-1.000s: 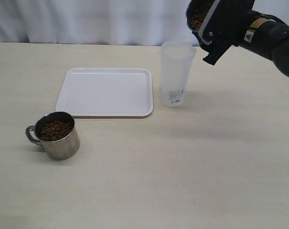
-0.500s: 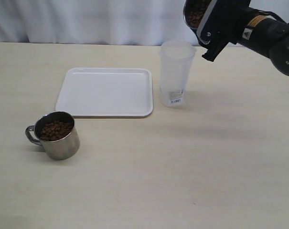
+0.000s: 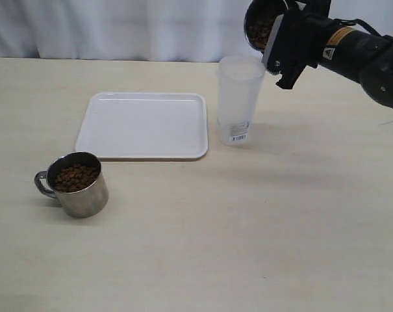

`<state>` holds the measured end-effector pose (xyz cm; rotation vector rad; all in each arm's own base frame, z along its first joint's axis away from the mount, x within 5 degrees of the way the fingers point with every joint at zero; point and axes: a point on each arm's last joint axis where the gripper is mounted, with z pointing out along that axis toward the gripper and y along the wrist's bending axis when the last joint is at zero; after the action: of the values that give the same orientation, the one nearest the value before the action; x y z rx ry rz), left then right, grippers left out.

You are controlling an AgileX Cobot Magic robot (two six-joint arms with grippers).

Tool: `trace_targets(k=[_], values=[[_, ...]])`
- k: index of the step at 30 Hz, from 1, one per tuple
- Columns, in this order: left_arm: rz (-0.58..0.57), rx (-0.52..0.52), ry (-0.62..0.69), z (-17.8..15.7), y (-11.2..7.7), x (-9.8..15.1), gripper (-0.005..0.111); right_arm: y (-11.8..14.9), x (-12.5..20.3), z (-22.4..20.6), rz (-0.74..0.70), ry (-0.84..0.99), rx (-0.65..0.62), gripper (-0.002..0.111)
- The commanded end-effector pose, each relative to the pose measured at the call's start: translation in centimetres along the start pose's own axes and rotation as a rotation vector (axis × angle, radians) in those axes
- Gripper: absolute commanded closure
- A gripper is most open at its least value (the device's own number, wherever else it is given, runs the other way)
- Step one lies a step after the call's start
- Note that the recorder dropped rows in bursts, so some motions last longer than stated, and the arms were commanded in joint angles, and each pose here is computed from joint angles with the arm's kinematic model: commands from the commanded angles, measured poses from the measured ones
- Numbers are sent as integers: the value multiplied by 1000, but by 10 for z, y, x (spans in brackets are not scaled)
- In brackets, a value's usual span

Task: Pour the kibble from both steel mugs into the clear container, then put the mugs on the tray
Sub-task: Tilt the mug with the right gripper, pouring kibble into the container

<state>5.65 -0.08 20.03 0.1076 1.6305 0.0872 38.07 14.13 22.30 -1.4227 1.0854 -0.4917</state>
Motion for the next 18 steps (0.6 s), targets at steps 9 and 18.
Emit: trace_targets(k=[9,18], values=[[0,-3,-5,0,0,0,107,-4,-2,6,-77,-41,64,104],[0,-3,-5,0,0,0,107,-10,-8,13,-106,-27,34,104]])
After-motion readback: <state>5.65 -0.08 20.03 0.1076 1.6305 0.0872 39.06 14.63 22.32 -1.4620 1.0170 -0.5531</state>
